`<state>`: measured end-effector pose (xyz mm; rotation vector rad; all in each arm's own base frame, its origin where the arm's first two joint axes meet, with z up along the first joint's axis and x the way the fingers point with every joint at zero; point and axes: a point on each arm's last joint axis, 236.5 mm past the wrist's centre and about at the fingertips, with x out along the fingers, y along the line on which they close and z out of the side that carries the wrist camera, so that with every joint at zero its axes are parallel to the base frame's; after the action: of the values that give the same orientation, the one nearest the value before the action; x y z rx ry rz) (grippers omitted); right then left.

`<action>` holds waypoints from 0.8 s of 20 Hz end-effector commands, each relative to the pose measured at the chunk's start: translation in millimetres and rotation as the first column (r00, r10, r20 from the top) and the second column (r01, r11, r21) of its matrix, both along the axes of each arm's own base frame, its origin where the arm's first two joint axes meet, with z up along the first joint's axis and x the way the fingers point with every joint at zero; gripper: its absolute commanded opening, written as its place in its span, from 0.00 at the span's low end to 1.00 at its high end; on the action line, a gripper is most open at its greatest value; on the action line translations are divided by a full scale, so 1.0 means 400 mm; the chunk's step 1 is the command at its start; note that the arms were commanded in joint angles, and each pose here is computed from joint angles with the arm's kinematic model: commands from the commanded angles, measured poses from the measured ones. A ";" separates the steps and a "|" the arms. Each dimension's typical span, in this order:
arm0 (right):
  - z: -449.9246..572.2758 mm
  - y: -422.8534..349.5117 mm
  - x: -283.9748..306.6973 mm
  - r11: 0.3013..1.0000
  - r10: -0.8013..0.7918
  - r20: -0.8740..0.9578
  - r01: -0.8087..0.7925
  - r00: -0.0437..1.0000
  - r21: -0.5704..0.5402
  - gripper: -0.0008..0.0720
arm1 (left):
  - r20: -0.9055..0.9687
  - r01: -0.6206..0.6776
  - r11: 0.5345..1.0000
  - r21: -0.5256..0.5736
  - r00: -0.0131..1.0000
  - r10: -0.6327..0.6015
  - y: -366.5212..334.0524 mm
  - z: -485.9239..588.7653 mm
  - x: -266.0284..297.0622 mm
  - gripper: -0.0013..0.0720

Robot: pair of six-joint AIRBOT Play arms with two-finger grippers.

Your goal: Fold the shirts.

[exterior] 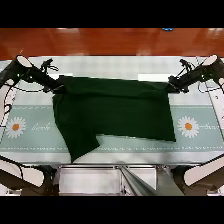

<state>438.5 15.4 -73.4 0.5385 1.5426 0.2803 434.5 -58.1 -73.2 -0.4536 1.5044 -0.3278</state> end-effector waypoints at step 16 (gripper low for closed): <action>0.130 -0.040 -0.347 0.893 -0.439 0.248 0.389 0.864 0.226 0.58 | -0.125 -0.543 0.810 -0.220 0.839 0.529 0.125 0.029 -0.503 0.70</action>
<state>315.0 -25.3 -20.9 0.8007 1.2190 0.1100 272.6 4.7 -37.2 -0.9270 1.3658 -0.1026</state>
